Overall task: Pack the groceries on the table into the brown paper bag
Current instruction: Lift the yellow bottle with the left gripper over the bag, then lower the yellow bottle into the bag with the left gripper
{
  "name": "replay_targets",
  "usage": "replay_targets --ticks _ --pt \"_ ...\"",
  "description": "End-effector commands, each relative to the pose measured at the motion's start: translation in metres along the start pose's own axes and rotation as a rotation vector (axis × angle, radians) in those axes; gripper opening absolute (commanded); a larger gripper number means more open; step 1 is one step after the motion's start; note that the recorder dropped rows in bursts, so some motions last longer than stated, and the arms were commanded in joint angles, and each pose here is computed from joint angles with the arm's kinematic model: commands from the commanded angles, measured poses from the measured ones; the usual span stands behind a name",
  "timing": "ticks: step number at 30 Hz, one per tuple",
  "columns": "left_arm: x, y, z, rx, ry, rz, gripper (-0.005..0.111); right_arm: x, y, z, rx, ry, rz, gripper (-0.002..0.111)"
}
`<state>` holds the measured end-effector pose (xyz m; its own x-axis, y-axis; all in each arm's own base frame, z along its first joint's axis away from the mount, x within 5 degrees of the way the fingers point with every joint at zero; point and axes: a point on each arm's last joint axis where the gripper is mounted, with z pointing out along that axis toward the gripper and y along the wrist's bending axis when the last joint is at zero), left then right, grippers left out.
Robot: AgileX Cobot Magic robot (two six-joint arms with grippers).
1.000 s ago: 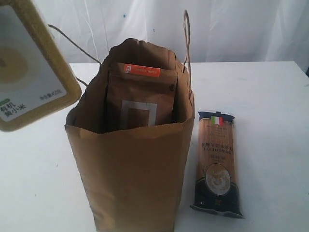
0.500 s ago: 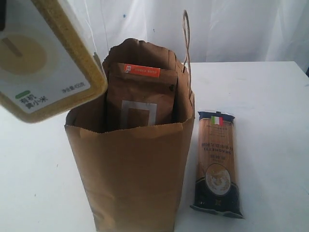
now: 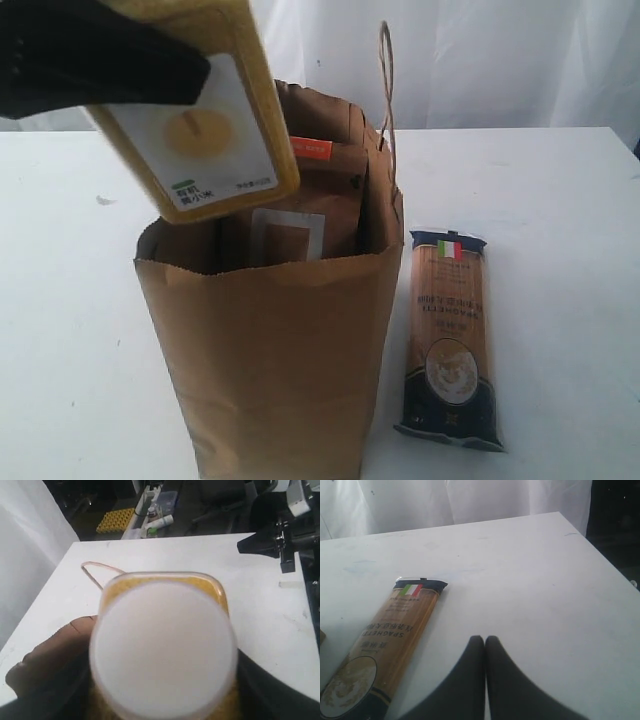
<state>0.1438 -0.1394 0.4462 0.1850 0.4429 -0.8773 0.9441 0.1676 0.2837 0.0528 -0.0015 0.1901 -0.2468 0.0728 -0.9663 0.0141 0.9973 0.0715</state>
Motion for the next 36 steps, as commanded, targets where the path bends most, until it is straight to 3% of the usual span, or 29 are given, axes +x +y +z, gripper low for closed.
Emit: replay_targets --ticks 1,9,18,25,27,33,36 --pt "-0.007 0.011 0.017 0.005 -0.031 0.005 0.000 0.000 0.000 0.000 0.002 -0.010 0.005 0.000" --pt "0.014 0.028 0.048 0.051 0.055 0.006 0.000 0.000 0.000 0.000 0.002 -0.010 0.005 0.000" --pt "0.032 0.029 0.069 0.199 0.131 -0.046 0.000 0.000 0.000 0.000 0.002 -0.010 0.005 0.000" --pt "0.037 0.025 0.086 0.255 0.152 -0.057 0.001 0.000 0.000 0.000 0.002 -0.010 0.005 0.000" --pt "0.039 0.025 0.090 0.261 0.164 -0.068 0.009 0.000 0.000 0.000 0.002 -0.010 0.005 0.000" --pt "0.051 0.029 0.094 0.230 0.282 -0.167 0.057 0.000 0.000 0.000 0.002 -0.010 0.005 0.000" --pt "0.051 0.028 0.094 0.229 0.292 -0.213 0.064 0.000 0.000 0.000 0.002 -0.010 0.005 0.000"
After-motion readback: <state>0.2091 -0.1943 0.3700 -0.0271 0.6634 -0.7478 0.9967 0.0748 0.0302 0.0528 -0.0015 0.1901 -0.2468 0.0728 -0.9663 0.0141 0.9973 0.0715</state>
